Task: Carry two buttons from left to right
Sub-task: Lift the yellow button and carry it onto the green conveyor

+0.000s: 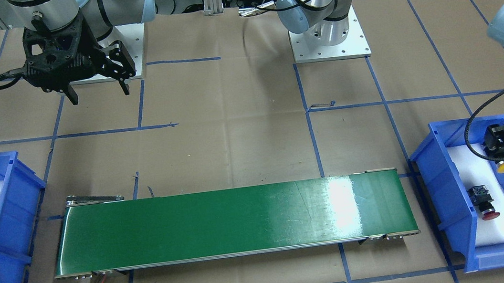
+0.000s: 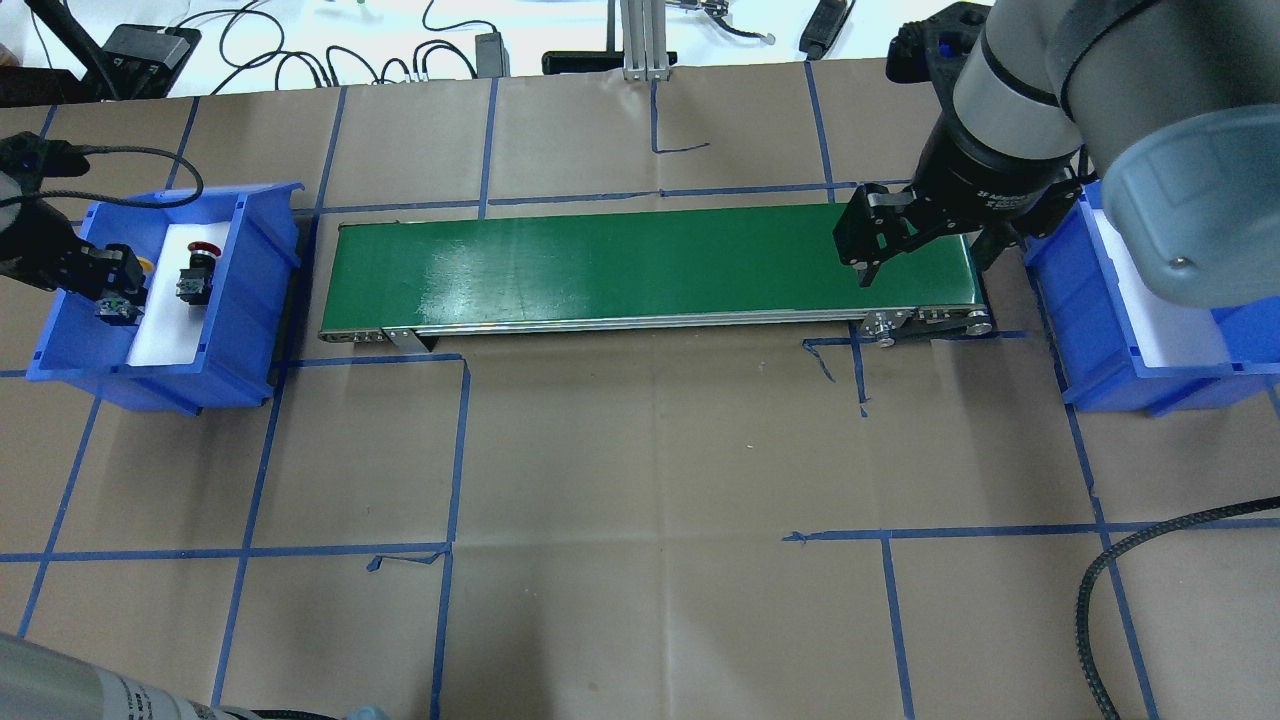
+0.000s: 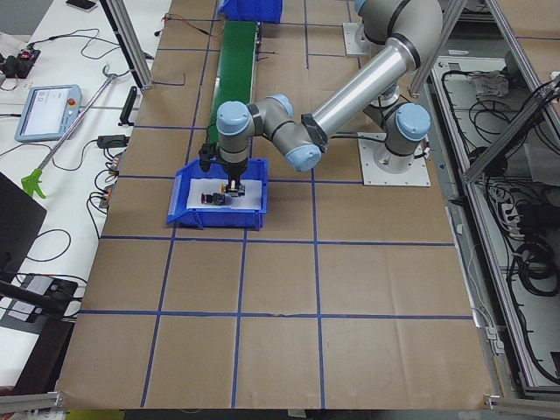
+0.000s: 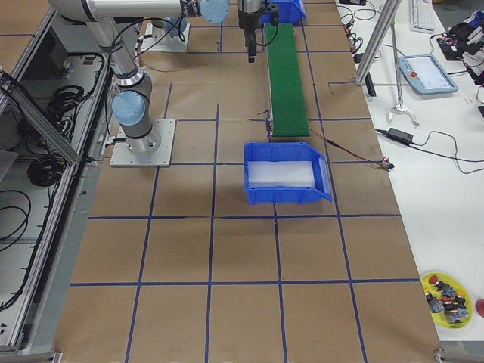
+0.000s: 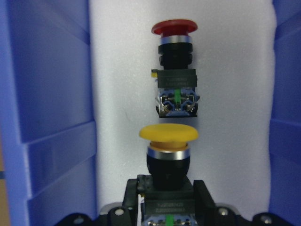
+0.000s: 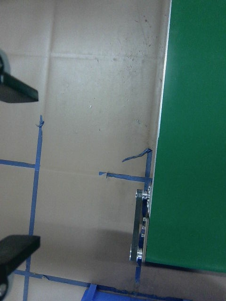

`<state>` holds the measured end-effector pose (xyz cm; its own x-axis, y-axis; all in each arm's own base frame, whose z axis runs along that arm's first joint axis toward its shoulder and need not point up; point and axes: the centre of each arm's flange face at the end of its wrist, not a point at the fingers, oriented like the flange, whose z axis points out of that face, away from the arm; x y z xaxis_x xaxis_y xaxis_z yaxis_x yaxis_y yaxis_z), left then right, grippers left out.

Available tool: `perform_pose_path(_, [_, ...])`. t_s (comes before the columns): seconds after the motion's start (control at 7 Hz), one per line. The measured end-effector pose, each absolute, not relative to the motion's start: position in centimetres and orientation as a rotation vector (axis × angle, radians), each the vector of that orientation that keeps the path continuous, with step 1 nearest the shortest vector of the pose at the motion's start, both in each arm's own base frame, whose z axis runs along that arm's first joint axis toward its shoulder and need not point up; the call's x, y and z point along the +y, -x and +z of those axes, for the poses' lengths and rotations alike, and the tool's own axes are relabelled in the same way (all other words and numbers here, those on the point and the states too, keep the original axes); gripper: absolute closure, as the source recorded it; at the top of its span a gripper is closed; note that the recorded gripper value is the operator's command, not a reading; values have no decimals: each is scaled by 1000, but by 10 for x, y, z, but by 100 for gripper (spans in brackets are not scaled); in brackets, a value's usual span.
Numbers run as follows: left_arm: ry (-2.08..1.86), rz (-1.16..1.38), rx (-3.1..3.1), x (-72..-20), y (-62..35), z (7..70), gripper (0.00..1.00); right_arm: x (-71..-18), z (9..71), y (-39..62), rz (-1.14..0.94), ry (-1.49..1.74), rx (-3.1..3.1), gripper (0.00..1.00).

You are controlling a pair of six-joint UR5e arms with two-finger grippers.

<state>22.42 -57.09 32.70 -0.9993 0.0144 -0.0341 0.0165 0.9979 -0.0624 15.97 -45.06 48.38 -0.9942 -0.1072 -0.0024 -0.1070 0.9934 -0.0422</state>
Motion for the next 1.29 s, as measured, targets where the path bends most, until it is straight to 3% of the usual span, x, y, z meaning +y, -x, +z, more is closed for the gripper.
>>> perform_pose_path(0.29, [-30,-50,3130,-571,-222,384,97,-451,484,-160,-66,168,3132,0])
perform_pose_path(0.71, [-55,-40,3165,-579,-183,417,97,-451,484,-160,-65,168,3132,0])
perform_pose_path(1.29, [-35,-61,3165,-617,0,408,97,-451,484,-160,-65,168,3132,0])
